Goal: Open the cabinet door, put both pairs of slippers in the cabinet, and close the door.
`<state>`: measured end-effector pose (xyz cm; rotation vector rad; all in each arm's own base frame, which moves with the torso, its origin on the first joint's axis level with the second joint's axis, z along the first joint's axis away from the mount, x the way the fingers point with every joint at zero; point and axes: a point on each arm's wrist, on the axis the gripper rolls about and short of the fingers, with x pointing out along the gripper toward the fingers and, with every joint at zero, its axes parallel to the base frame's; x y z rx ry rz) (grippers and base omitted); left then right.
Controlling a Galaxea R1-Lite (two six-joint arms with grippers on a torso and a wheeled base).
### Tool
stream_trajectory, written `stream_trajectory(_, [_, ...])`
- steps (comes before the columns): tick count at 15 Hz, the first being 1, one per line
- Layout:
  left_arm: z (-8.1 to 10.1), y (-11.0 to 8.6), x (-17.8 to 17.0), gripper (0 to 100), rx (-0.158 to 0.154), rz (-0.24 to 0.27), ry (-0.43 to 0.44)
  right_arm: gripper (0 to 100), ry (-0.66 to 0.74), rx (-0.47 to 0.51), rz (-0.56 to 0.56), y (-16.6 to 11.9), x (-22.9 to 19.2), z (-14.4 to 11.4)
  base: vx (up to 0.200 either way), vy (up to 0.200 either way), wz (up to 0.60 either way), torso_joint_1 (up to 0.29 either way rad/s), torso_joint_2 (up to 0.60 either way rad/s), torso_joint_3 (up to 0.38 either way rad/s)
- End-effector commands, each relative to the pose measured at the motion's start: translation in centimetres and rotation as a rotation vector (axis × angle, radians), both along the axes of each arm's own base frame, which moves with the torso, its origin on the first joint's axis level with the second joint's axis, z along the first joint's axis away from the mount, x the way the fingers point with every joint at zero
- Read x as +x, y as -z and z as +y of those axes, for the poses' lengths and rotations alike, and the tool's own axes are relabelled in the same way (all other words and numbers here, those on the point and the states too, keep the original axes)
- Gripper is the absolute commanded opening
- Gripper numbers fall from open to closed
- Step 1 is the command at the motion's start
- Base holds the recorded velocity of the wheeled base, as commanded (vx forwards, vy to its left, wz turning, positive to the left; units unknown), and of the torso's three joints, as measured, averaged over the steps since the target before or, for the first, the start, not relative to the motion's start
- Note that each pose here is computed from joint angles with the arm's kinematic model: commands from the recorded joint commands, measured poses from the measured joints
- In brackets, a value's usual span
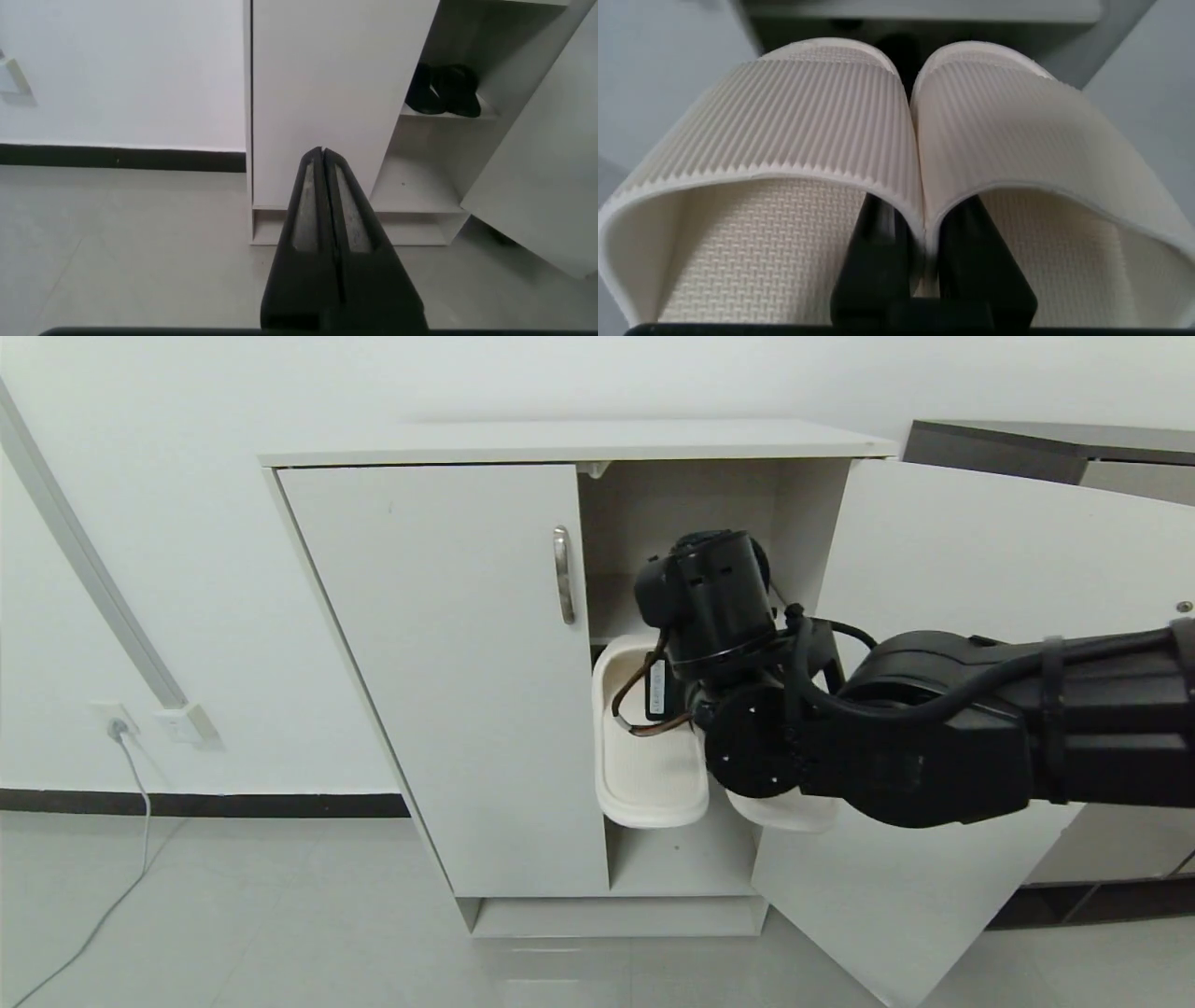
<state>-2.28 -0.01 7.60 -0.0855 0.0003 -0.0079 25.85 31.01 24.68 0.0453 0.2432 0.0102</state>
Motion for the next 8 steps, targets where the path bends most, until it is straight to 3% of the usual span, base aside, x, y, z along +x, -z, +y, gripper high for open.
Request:
stream_trajectory(1, [0.0, 0.0, 0.0, 0, -0.002, 0.002, 0.000, 0, 0.024, -0.040, 0.002, 1.3, 1.4, 1.5, 0.000, 0.000, 0.00, 0.000, 0.00, 0.000])
stream_trajectory(8, [0.0, 0.0, 0.0, 0, -0.002, 0.002, 0.000, 0, 0.051, -0.057, -0.005, 0.8, 2.3, 0.5, 0.000, 0.000, 0.00, 0.000, 0.00, 0.000])
